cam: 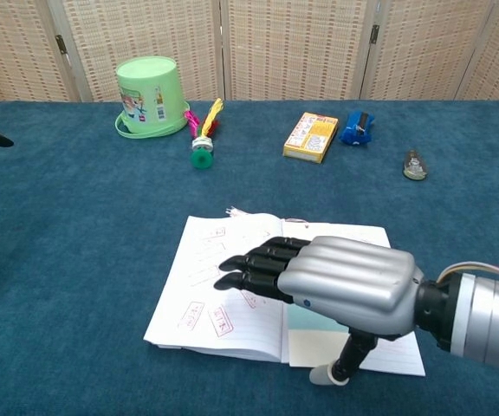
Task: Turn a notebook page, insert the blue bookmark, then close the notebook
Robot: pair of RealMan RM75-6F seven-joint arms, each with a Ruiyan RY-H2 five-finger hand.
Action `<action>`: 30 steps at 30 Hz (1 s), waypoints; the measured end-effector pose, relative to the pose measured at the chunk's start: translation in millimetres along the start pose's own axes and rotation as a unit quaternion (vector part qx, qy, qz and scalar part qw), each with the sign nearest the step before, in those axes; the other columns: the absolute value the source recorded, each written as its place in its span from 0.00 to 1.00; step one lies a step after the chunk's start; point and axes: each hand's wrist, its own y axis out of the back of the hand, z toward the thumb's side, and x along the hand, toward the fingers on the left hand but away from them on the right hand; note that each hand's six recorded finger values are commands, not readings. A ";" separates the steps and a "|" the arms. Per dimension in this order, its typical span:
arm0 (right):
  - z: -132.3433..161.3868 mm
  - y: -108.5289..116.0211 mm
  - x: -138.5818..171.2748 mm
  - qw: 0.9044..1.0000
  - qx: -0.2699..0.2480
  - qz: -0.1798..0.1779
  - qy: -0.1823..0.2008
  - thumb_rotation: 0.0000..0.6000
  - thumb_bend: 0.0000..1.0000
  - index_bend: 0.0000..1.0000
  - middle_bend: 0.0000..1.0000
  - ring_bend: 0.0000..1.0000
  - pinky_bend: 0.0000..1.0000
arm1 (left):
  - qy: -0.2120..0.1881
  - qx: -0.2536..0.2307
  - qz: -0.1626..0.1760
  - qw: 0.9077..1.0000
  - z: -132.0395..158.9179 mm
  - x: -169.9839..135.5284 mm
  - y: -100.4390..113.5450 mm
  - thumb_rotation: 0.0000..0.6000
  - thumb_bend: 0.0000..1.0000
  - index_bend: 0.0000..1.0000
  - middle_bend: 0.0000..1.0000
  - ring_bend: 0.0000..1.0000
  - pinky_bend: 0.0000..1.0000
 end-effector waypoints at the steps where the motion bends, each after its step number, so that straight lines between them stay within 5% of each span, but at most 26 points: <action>1: 0.1 -1.1 -0.7 1.000 0.002 0.002 0.000 1.00 0.07 0.00 0.00 0.00 0.00 | 0.000 0.000 -0.001 1.000 0.0 -0.2 -0.3 1.00 0.23 0.01 0.00 0.04 0.16; 30: 1.1 -4.0 -22.5 1.000 0.014 0.006 -0.002 1.00 0.07 0.00 0.00 0.00 0.00 | 0.007 -0.004 -0.004 1.000 -9.1 -1.2 -4.5 1.00 0.23 0.01 0.00 0.04 0.16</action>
